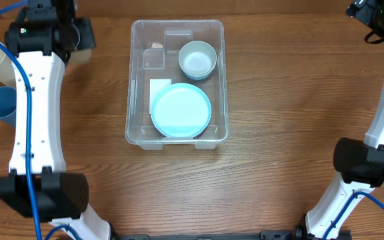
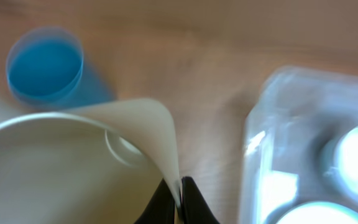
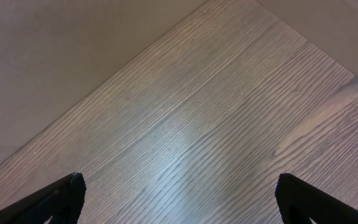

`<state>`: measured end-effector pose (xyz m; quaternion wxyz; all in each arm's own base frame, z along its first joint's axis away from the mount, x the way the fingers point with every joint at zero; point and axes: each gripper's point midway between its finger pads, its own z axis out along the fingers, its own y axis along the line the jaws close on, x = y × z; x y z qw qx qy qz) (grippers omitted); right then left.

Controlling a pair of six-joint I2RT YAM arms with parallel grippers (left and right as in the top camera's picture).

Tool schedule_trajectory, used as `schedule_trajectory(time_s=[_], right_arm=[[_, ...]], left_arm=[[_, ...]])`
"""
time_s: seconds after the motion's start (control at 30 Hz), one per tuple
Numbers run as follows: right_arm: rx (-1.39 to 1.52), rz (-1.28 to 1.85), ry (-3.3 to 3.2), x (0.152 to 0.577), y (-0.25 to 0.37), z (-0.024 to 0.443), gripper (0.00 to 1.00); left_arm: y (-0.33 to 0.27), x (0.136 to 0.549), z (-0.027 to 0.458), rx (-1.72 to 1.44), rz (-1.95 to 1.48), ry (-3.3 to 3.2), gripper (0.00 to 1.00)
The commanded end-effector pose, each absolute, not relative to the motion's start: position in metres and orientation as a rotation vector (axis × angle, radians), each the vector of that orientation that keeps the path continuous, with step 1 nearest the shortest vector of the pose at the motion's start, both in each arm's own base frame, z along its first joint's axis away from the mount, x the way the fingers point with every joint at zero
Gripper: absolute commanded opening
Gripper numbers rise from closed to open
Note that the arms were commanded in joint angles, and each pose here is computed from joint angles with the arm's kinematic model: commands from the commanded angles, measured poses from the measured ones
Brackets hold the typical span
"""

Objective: Pack container
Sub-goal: 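Lift the cream cup with the left gripper and carry it toward the bin, then lower the cream cup into the bin's back-left corner with the left gripper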

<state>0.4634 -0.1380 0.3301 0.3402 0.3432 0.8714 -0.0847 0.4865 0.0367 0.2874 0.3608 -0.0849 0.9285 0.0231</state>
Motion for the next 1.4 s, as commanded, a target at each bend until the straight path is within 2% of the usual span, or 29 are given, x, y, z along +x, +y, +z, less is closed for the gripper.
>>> schedule_trajectory(time_s=[0.0,0.1,0.2,0.3,0.47,0.73,1.07,1.37], right_arm=[[0.896,-0.230,2.254,0.464,-0.140,0.333,1.00],[0.895,-0.230,2.255,0.464,-0.140,0.333,1.00],[0.896,-0.230,2.254,0.464,-0.140,0.333,1.00],[0.896,-0.230,2.254,0.464,-0.140,0.333,1.00],[0.896,-0.230,2.254,0.464,-0.140,0.333,1.00],[0.896,-0.230,2.254,0.464,-0.140,0.333,1.00],[0.896,-0.230,2.254,0.464,-0.140,0.333,1.00],[0.895,-0.230,2.255,0.464,-0.140,0.333,1.00]], left_arm=[[-0.010,0.471,0.417,-0.093,-0.037,2.032,0.04],[-0.046,0.468,0.455,-0.018,-0.100,1.899,0.04],[-0.091,0.470,0.451,0.078,-0.155,1.897,0.04],[-0.123,0.478,0.425,0.167,-0.171,1.956,0.04],[-0.177,0.503,0.343,0.293,-0.180,2.121,0.04],[-0.169,0.521,0.241,0.227,-0.072,2.375,0.04],[-0.143,0.541,0.172,0.114,0.054,2.497,0.04],[-0.116,0.550,0.159,-0.025,0.053,2.515,0.04]])
